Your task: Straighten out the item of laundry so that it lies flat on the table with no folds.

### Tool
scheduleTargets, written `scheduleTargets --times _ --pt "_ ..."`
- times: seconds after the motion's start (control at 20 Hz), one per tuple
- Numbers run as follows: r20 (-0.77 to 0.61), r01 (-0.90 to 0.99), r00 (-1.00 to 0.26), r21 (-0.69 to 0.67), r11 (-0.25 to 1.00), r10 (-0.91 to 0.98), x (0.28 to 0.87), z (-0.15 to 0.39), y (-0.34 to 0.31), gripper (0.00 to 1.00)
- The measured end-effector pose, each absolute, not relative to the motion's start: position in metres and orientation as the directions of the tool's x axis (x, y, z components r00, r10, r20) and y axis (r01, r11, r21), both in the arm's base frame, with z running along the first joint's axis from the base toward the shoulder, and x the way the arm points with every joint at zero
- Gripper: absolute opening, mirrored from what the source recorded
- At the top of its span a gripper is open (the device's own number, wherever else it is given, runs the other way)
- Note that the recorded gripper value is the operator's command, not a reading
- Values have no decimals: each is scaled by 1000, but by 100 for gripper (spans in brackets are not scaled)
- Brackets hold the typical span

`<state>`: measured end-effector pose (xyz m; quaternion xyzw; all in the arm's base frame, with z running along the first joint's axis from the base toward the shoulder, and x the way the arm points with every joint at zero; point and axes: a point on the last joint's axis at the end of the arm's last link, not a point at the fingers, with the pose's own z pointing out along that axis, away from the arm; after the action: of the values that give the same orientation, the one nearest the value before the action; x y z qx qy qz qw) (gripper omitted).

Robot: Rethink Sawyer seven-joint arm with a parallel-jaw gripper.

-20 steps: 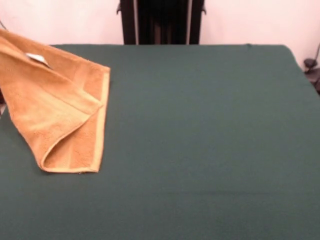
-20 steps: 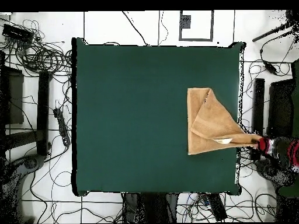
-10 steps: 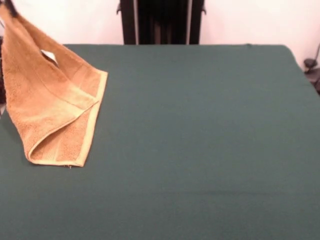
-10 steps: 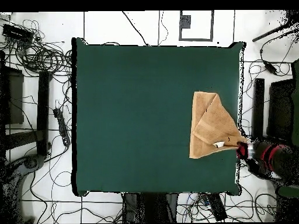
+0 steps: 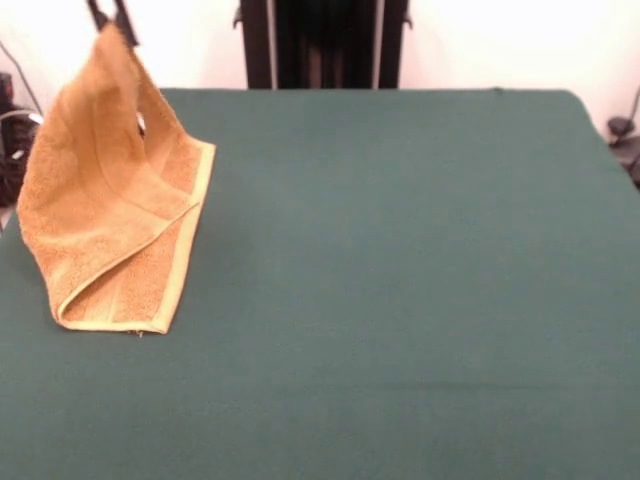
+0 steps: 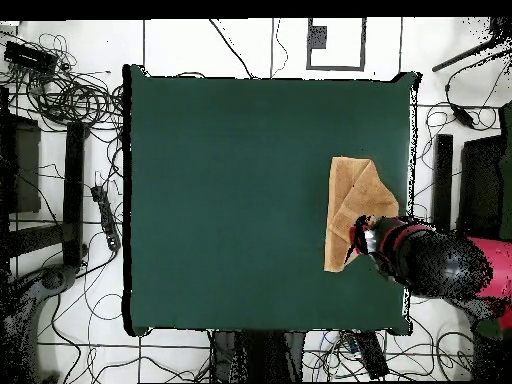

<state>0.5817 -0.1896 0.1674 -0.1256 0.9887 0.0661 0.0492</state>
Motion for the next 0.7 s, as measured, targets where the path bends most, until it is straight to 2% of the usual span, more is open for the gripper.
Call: scheduleTargets --times 0.35,0.7 --pt "-80 -311 -950 113 944 -303 588 159 -145 0" --pt "-72 -287 -957 121 950 -280 606 161 -132 0"
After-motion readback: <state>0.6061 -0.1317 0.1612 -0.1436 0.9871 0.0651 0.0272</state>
